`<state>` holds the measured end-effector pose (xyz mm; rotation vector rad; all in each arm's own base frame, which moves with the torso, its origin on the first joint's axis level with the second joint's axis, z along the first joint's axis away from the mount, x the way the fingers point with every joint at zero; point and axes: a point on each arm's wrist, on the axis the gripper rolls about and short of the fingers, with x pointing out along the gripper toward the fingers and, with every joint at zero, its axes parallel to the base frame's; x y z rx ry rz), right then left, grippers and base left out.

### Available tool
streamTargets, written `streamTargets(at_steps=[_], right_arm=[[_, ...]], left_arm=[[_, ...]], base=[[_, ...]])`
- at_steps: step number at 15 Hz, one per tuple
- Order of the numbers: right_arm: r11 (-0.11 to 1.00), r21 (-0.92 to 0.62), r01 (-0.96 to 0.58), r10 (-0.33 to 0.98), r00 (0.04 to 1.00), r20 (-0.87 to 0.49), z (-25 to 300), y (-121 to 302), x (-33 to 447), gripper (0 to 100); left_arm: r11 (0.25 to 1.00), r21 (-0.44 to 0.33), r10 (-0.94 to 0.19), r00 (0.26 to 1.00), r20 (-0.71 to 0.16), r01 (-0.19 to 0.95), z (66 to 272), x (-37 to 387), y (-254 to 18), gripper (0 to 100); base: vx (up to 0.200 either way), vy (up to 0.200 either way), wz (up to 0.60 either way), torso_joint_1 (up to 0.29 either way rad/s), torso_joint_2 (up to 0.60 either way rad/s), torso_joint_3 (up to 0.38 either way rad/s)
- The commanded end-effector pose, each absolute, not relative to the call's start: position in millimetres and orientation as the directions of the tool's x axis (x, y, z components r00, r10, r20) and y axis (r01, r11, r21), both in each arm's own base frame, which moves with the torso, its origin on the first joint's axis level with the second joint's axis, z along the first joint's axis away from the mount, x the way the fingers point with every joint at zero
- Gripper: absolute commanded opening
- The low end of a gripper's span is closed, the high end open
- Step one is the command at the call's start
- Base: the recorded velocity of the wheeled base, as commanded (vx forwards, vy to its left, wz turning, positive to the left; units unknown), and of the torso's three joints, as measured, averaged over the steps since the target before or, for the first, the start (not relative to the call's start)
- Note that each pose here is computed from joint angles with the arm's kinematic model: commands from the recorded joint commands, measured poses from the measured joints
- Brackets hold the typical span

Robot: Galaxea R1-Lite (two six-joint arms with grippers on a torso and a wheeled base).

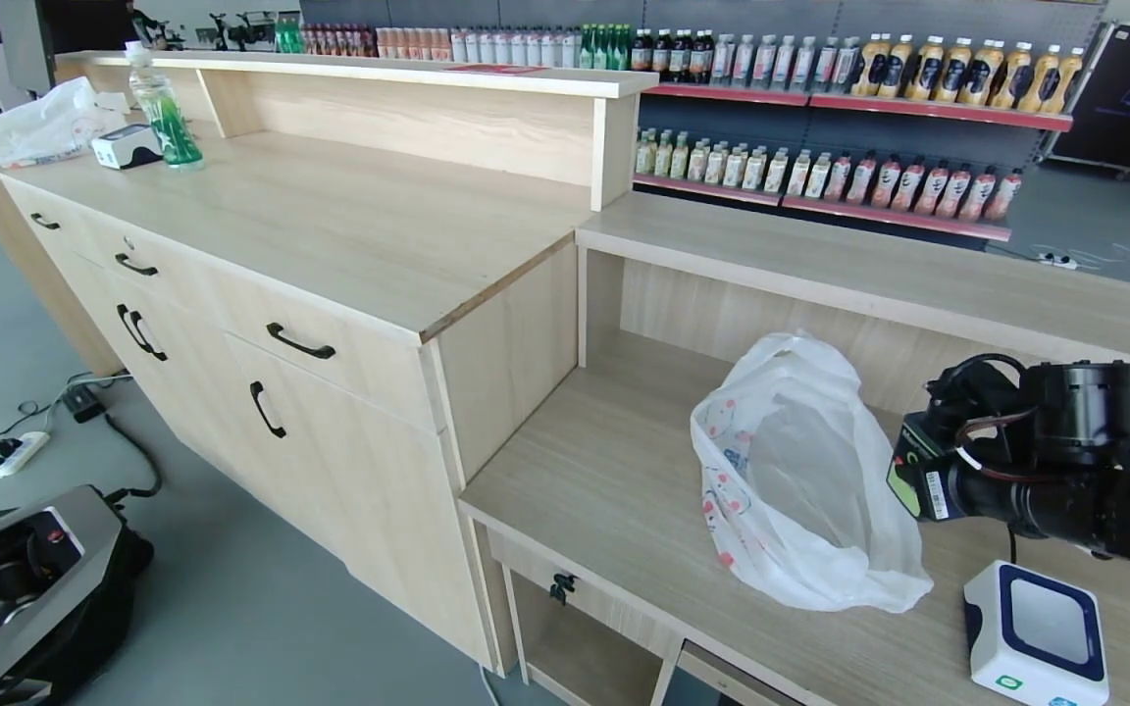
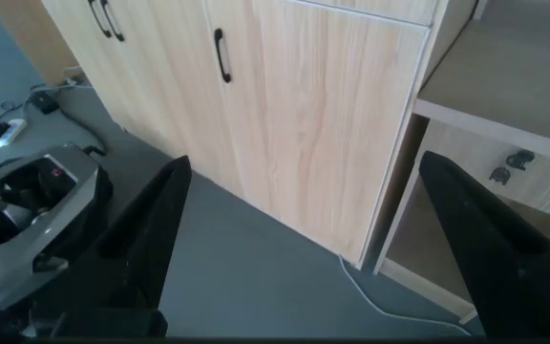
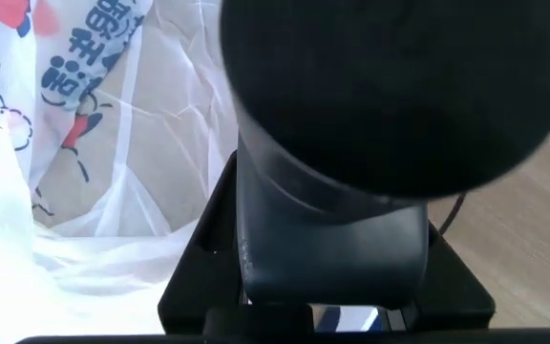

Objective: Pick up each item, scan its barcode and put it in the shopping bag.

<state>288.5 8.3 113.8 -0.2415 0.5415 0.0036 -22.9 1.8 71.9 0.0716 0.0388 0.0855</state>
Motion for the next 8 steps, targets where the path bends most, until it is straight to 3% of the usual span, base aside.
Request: streamTargets(at_steps=[1,5,8], right_arm=[[0.972,-0.213,-0.099,-0.039,0.826,-0.562,86.5,9.7,306.8,0],[0.967,-0.143,-0.209,0.11,0.854,-0.509,76.7,13.7,324.6,0],[0.967,-0.145,-0.211,0.12,0.873,-0.474,69.6,14.0,340.9,0]], left_arm=[[0.994,0.073,0.087,0.996,-0.035,-0.085,71.9,-22.9,1.8,100],[0.994,0.073,0.087,0.996,-0.035,-0.085,71.9,-22.9,1.8,100],[0.994,0.073,0.087,0.996,-0.035,-0.085,71.9,-22.9,1.8,100]], base=[[0.0,0.0,0.0,0.0,0.0,0.0],[0.0,0.0,0.0,0.0,0.0,0.0],[0.0,0.0,0.0,0.0,0.0,0.0]])
